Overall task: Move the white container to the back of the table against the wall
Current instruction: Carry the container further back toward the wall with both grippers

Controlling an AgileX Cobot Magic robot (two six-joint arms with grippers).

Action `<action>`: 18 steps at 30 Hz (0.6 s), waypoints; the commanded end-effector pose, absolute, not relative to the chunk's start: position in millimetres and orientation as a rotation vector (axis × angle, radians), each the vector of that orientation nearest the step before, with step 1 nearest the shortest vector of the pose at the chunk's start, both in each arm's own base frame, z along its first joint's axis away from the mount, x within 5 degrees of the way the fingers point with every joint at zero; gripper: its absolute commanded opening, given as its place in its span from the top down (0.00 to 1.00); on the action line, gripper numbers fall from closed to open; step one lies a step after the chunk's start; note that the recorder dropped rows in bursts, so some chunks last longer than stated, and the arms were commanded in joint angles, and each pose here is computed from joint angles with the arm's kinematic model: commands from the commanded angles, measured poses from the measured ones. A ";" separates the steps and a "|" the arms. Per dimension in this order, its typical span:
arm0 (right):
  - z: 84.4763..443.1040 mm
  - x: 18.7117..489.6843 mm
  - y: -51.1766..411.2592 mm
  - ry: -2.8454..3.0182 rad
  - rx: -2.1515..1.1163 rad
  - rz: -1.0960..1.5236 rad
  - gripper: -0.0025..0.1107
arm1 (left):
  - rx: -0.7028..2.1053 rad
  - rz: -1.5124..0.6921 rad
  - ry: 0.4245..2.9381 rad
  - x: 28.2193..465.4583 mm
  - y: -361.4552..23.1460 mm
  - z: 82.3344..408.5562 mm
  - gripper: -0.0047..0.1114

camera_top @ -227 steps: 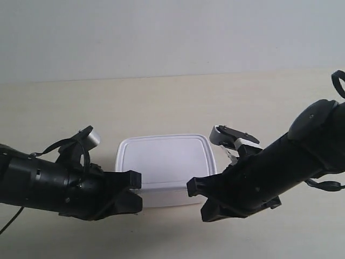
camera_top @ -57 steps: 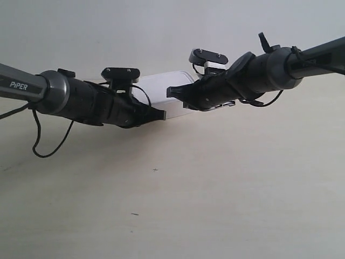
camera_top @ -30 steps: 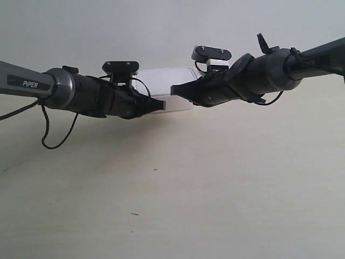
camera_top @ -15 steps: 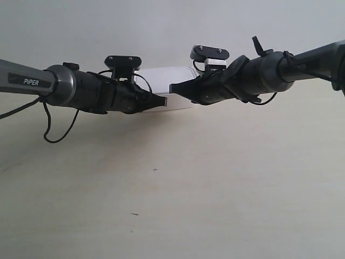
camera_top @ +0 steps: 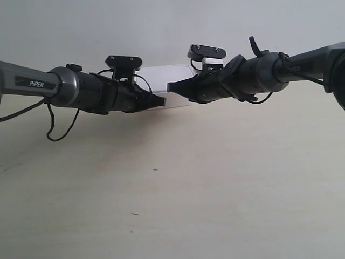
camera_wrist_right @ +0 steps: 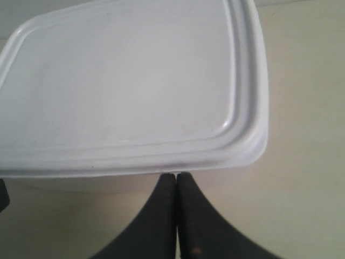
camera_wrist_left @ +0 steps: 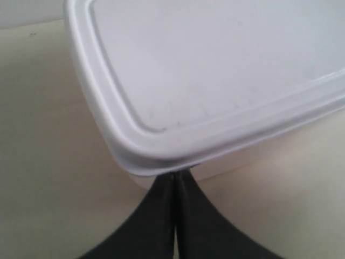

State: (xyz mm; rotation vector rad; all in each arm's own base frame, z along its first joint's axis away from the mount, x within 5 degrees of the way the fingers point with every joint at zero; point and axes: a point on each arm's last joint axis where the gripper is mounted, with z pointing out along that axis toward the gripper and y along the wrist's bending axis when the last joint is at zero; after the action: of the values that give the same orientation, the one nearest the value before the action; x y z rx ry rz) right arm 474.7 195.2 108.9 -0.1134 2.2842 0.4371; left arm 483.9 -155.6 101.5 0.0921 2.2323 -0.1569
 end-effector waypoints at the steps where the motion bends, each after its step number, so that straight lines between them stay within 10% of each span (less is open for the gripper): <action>1: 112.1 479.4 191.9 2.250 -0.138 0.396 0.98 | 0.079 -0.154 2.209 492.0 -152.7 104.9 0.96; 18: 104.8 496.8 198.8 2.213 -0.159 0.396 0.98 | 0.051 -0.173 2.168 512.8 -143.0 105.1 0.96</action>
State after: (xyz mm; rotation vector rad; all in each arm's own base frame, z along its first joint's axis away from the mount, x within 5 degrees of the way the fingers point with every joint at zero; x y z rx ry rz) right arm 493.5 200.8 104.5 -0.1440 2.2246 0.4118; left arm 508.3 -147.8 101.6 0.0608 2.1809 -0.1653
